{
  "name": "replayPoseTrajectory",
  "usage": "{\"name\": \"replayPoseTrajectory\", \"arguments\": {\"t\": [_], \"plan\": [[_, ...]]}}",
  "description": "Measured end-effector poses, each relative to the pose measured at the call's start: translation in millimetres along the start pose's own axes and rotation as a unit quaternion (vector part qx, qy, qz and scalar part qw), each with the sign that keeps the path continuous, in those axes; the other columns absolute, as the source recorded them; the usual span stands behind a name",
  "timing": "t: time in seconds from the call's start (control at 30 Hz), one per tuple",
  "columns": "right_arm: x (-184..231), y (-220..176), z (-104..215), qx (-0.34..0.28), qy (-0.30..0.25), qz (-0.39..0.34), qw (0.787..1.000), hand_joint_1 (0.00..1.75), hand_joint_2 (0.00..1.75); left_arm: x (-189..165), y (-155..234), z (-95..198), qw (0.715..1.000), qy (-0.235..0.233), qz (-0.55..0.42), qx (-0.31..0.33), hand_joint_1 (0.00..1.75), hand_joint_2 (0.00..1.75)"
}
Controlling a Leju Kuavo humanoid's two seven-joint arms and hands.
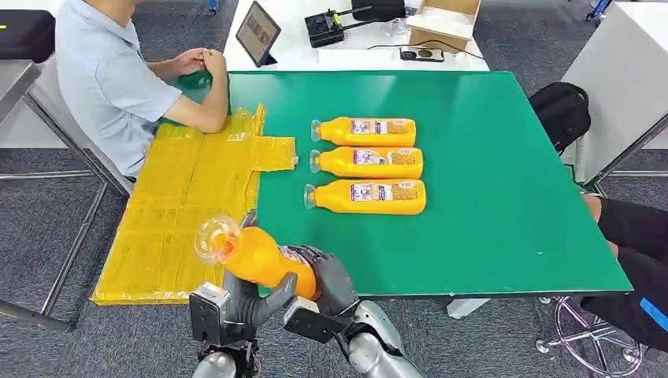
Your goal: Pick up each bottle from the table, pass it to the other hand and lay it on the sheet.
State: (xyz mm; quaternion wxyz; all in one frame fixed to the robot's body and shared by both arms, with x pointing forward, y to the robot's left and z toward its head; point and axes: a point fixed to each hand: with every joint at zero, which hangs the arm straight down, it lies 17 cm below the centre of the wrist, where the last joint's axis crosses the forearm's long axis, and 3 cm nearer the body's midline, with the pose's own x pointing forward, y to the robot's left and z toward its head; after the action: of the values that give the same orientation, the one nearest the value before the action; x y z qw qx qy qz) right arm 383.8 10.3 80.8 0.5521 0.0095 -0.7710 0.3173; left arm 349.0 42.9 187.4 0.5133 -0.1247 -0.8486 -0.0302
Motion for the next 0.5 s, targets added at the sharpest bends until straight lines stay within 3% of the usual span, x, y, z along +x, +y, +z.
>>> {"name": "replayPoseTrajectory", "arguments": {"t": [0.03,0.07,0.1,0.13,0.2,0.23,0.47,0.5], "plan": [[0.0,-0.1,0.0,0.001,0.0,0.0,1.0,1.61,1.75,-0.3,0.3,0.0,1.0,0.0,-0.001,0.0,0.0,1.75],[-0.1,0.2,0.1,0.001,0.0,0.001,1.0,1.55,1.75,-0.5,0.1,-0.2,1.0,0.0,-0.001,0.0,0.17,1.75],[0.1,0.3,0.0,0.002,-0.001,0.001,1.0,1.55,1.75,-0.9,0.2,-0.3,1.0,0.001,-0.002,0.0,1.62,1.75],[0.0,0.4,0.0,0.002,-0.001,0.001,1.0,1.54,1.75,-1.2,0.1,-0.2,1.0,0.001,-0.002,0.0,1.75,1.75],[0.4,1.0,-0.3,0.005,-0.001,0.0,1.0,1.48,1.75,-1.5,0.1,-0.4,1.0,0.003,0.006,0.001,1.75,1.75],[0.3,1.0,-0.5,0.005,-0.001,0.0,1.0,1.34,1.75,-2.2,0.3,-0.6,1.0,0.007,0.014,0.002,1.75,1.75],[0.8,0.1,-1.7,0.006,-0.003,0.003,1.0,1.34,1.75,-5.0,4.5,-2.1,0.999,0.018,0.044,0.009,1.75,1.75],[1.0,0.2,-1.9,0.006,-0.003,0.003,1.0,0.96,1.75,-5.1,5.2,-2.3,0.999,0.018,0.044,0.01,1.75,1.75]]}}
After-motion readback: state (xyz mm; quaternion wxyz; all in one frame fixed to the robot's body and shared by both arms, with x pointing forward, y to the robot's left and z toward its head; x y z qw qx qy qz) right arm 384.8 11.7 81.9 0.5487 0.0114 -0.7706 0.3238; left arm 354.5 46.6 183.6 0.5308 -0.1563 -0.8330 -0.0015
